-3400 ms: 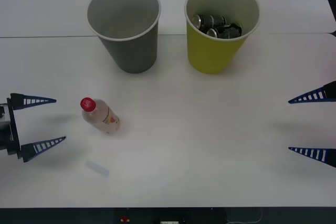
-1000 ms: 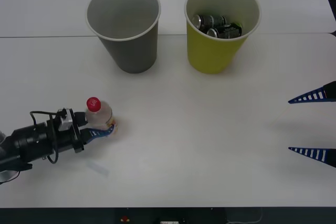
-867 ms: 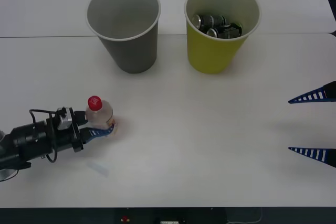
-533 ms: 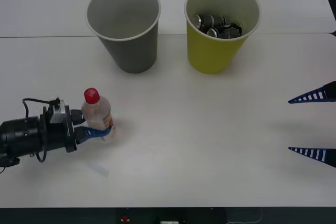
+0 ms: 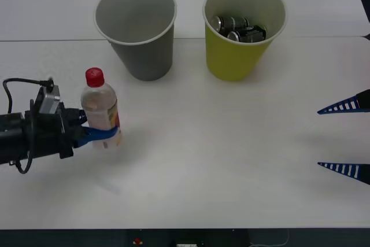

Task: Put the can into the green bin and the plastic bottle into the gray bin

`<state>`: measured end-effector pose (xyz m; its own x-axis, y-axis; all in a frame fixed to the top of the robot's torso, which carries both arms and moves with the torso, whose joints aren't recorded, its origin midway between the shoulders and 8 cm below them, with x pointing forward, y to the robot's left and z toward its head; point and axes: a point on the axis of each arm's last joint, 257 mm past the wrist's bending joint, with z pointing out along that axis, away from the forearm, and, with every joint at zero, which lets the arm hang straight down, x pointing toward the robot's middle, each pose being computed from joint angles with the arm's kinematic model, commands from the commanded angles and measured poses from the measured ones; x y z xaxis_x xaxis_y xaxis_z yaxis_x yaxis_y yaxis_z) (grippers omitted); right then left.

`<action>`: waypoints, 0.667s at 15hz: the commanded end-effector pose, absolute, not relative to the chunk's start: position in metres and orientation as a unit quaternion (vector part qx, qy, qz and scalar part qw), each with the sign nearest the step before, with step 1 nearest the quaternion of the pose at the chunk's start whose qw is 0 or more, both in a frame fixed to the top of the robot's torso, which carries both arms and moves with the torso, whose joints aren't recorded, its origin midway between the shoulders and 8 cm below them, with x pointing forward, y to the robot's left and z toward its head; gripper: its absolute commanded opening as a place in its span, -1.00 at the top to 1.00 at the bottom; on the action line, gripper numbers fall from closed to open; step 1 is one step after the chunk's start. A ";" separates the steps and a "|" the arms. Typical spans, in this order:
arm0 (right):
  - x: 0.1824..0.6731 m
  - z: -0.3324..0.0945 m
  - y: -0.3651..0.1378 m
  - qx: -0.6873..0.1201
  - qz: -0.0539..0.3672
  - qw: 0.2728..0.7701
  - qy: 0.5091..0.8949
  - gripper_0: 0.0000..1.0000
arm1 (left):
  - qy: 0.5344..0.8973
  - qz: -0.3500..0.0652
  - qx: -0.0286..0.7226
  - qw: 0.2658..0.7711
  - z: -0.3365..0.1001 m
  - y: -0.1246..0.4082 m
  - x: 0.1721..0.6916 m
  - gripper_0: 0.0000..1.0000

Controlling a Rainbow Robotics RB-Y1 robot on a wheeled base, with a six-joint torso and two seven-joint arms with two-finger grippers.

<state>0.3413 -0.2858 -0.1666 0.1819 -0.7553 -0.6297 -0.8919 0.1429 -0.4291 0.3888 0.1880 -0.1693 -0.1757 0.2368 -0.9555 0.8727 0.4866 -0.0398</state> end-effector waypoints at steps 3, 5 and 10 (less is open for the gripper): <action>0.341 -0.167 -0.286 -0.649 0.083 0.411 0.634 -1.00 | 0.756 -0.311 0.327 0.474 -0.123 0.188 0.379 1.00; 0.341 -0.167 -0.286 -0.649 0.083 0.411 0.634 -1.00 | 0.773 -0.305 0.300 0.467 -0.104 0.190 0.377 1.00; 0.341 -0.167 -0.286 -0.649 0.083 0.411 0.634 -1.00 | 0.779 -0.264 0.312 0.475 -0.057 0.175 0.391 1.00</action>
<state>0.3413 -0.2858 -0.1666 0.1819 -0.7553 -0.6297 -0.8919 0.1429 -0.4291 0.3859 0.1750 -0.0624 -0.3745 0.2043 -0.9045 0.7322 0.6636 -0.1533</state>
